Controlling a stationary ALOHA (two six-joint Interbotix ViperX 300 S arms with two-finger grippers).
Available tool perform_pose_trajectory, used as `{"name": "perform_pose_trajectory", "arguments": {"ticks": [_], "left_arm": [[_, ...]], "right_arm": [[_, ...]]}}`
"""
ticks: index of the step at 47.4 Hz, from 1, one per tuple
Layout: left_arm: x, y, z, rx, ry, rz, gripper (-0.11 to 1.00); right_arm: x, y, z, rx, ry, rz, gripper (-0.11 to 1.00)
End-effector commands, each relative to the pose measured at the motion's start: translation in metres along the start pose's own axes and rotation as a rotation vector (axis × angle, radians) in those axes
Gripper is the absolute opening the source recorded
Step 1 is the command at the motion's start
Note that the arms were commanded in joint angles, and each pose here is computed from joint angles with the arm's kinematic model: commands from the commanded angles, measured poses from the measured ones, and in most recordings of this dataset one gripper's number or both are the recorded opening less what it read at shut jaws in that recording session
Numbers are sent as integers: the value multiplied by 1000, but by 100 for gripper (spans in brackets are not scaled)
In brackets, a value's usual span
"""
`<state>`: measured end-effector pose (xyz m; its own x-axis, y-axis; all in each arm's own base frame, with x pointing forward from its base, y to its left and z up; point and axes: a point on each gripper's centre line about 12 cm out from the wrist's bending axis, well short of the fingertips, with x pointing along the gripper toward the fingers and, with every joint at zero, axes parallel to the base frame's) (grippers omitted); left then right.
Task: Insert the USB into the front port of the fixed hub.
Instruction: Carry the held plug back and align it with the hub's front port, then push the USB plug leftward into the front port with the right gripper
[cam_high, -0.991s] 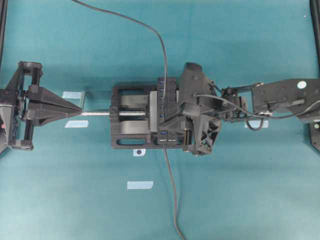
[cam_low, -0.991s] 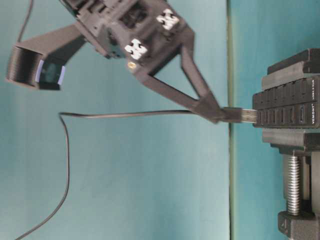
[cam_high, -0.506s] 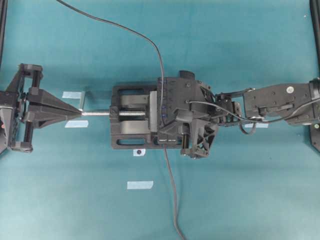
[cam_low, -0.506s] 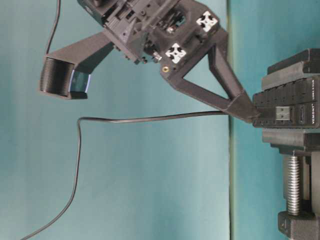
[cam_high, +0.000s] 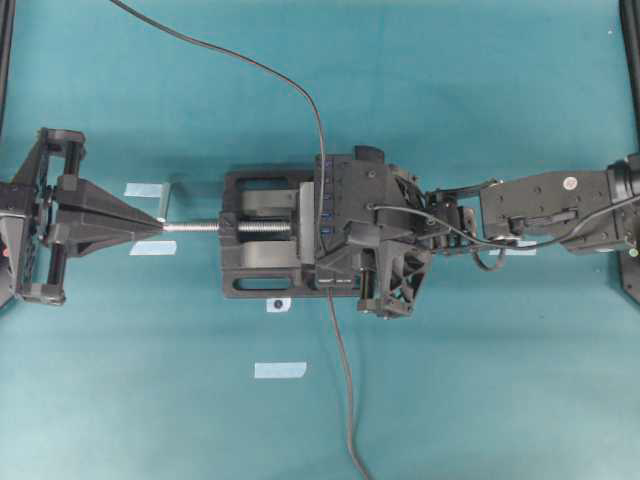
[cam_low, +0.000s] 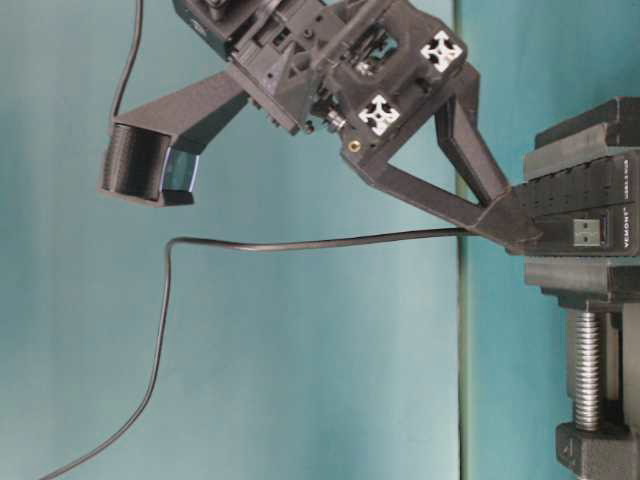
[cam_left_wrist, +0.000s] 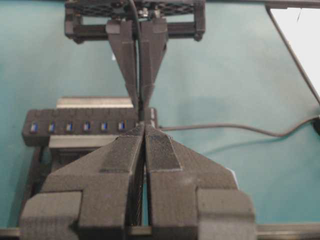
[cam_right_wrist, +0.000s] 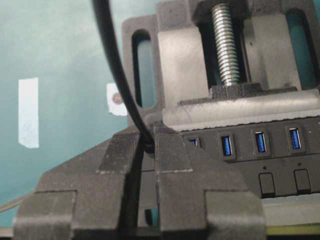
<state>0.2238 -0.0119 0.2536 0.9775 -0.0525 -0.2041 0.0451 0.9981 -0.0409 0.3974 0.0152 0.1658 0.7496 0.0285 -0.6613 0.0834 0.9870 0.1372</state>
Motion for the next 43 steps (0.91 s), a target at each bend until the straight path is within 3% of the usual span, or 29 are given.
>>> {"name": "perform_pose_trajectory", "arguments": {"ticks": [1,43], "left_arm": [[1,-1,5,2,-20,-3,0],[1,-1,7,3,-23,-3,0]], "right_arm": [[-3,2,7,11,-25,6,3],[-1,-3,6,-31,52,-22,3]]}}
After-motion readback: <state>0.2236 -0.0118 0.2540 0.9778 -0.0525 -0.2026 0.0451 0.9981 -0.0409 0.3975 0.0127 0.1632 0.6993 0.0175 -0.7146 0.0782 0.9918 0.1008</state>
